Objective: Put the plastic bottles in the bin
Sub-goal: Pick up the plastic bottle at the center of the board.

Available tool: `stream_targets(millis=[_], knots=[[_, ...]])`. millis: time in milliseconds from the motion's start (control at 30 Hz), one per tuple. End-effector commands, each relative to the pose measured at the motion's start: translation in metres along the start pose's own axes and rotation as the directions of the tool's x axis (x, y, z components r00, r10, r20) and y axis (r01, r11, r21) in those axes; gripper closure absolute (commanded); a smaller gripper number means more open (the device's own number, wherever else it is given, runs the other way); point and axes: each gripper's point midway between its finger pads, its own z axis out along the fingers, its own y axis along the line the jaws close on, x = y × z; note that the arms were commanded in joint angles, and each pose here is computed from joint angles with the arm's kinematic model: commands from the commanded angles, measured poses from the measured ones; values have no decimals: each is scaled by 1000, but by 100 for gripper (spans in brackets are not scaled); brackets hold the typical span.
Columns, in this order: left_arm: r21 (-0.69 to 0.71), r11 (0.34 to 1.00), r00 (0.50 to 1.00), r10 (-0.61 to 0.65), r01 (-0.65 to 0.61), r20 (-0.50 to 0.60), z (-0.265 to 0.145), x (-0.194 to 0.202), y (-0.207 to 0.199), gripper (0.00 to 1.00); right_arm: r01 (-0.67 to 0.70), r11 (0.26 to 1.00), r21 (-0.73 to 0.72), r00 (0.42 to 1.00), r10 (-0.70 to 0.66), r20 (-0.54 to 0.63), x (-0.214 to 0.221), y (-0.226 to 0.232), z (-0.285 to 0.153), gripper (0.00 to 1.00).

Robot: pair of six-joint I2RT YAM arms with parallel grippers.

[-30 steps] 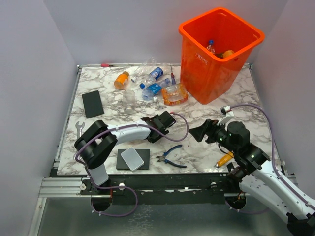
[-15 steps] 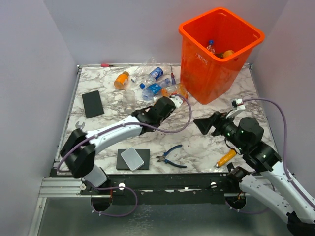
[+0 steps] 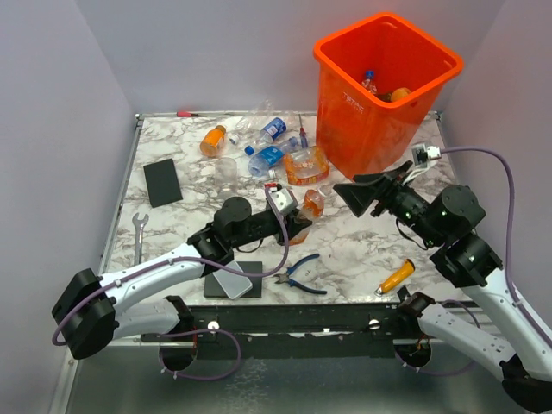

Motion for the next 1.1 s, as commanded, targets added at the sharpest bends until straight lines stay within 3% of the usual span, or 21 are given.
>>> stream_targets(millis=[0,200,433,733,1067], knots=[[271,961,982,-107,62,155,-3,-40,-44,78,83,996,-29,997,-82,7,-19,11,11,20],[307,948,977,-137,82,163,-6,-38,-52,78,46,998,-35,996,-49,-80,5,4,34,22],[242,967,974,-124,77,187,-7,-39,-41,78,-26,996,-82,987,12,-159,24,15,50,26],[164,983,972,-112,79,207,-8,-40,-28,78,-57,998,-24,969,49,-242,49,5,53,32],[128,989,967,-99,70,233,-11,-43,-23,75,-82,997,11,959,82,-271,61,-1,55,82]])
